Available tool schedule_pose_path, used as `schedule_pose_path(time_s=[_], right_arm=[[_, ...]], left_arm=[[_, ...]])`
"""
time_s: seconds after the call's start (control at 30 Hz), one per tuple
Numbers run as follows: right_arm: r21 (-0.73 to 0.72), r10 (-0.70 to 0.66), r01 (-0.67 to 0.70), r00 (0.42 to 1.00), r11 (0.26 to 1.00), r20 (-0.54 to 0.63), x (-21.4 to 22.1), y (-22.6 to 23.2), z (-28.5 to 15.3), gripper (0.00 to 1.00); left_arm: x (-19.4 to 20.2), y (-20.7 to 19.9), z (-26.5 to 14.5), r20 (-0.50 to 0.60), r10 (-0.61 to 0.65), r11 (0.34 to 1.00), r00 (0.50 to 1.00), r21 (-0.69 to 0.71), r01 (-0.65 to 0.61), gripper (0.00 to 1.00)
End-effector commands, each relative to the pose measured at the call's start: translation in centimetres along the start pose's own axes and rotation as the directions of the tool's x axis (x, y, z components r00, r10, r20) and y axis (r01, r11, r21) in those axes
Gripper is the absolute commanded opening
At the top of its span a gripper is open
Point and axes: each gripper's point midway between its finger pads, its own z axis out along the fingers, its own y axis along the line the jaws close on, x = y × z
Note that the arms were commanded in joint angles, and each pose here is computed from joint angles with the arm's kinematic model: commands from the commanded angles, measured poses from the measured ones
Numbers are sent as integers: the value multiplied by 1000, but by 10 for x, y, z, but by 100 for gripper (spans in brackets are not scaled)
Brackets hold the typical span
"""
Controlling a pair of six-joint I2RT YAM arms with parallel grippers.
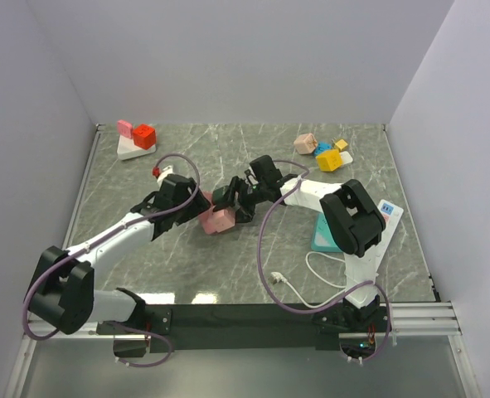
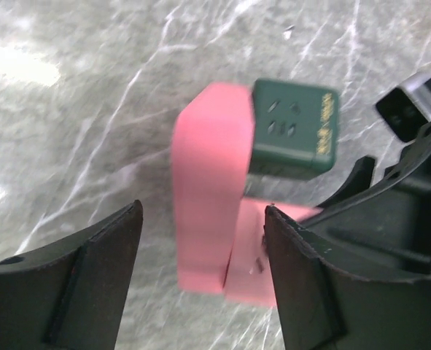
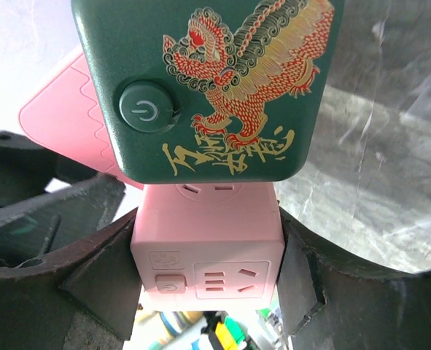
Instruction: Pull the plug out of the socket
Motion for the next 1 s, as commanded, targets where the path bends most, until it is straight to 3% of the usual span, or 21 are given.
schedule_pose_path(time_s=[0.0,0.23,0.43,0.53,0.57,0.6,0.8,0.97], right_arm=[[-139,-95,87,994,986,-52,14,56,-21,0],[-178,-80,65,994,982,-75,21,66,-26,0],[-206,-68,48,994,977,-90,25,75,-29,0],[-232,-75,47,991,972,-114,28,80,-31,0],[-241,-82,50,989,969,-125,30,83,-34,0],[-244,-82,51,989,968,-119,26,83,-37,0],[-225,-117,96,990,970,-83,7,78,-80,0],[-144,-123,114,991,983,-48,-20,44,-114,0]], left_arm=[[-22,-36,1,79,8,994,997,110,-17,71],[-6,-41,14,35,19,995,999,96,-23,58],[8,-32,17,15,7,996,1000,84,-8,31],[11,-25,19,16,9,998,1000,61,-10,15],[10,-20,20,27,13,999,1000,39,-14,3],[11,-16,20,24,19,1000,1000,17,-19,1],[4,6,21,64,82,993,995,-84,-77,1],[3,22,20,70,134,981,988,-148,-123,0]])
